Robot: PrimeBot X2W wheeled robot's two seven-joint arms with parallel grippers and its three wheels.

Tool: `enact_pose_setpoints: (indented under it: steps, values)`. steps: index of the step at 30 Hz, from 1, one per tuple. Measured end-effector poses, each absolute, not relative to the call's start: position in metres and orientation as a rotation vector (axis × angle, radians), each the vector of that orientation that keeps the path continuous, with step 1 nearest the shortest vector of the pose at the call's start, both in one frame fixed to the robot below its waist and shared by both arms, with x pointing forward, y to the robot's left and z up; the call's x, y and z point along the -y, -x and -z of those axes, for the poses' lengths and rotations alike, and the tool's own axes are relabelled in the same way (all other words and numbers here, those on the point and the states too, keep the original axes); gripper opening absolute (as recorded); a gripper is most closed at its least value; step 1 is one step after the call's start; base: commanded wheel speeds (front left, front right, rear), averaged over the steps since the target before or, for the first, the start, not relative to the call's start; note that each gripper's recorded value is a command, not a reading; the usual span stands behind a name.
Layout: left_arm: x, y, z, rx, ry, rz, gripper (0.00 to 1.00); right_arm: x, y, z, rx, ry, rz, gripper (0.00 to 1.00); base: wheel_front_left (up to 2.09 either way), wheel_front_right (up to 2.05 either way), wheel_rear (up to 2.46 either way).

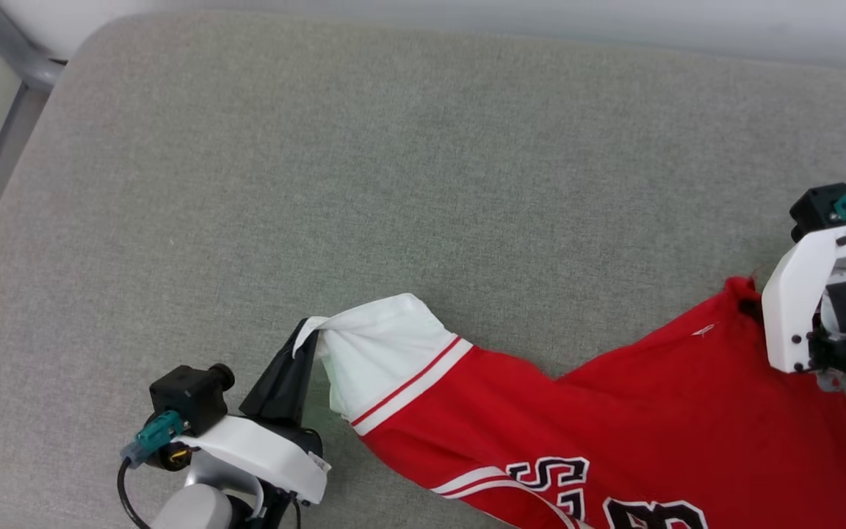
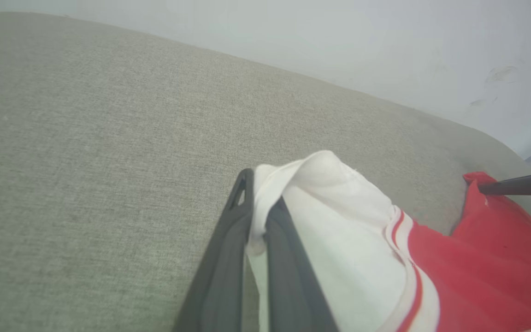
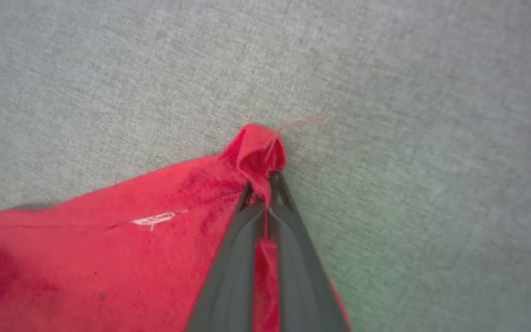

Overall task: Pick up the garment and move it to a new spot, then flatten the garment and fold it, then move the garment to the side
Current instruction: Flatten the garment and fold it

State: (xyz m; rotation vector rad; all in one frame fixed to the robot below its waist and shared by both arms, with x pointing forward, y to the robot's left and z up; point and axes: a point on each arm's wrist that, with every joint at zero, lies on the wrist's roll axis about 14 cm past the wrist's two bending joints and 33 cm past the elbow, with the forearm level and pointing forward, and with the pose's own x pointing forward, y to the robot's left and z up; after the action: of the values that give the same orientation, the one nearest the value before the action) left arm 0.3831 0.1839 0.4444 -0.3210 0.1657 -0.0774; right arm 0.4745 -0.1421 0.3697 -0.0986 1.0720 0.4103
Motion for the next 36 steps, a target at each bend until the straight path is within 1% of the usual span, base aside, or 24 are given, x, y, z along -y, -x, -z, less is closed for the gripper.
enact_pose_setpoints:
  steps: [4,10,16,21,25,30,36]
  values:
    - [-0.191,-0.387,-0.462,-0.121,0.279,0.075,0.00,0.143,-0.484,-0.399,-0.947,0.055,-0.392,0.00,0.00,0.00,0.00]
    - [-0.200,-0.413,-0.506,-0.034,0.228,0.101,0.00,0.163,-0.500,-0.457,-0.725,0.022,-0.316,0.00,0.00,0.00,0.00]
    - [-0.199,-0.458,-0.554,0.026,0.196,0.148,0.00,0.181,-0.512,-0.507,-0.552,0.010,-0.243,0.00,0.00,0.00,0.00]
    - [-0.201,-0.502,-0.594,0.074,0.181,0.157,0.00,0.198,-0.529,-0.552,-0.395,0.025,-0.180,0.00,0.00,0.00,0.00]
    - [-0.203,-0.534,-0.621,0.103,0.165,0.160,0.00,0.200,-0.552,-0.590,-0.263,0.043,-0.158,0.00,0.00,0.00,0.00]
    - [-0.208,-0.572,-0.656,0.153,0.124,0.146,0.00,0.201,-0.578,-0.621,-0.164,0.069,-0.137,0.00,0.00,0.00,0.00]
    - [-0.224,-0.606,-0.702,0.240,0.038,0.104,0.00,0.201,-0.607,-0.667,-0.022,0.098,-0.117,0.00,0.00,0.00,0.00]
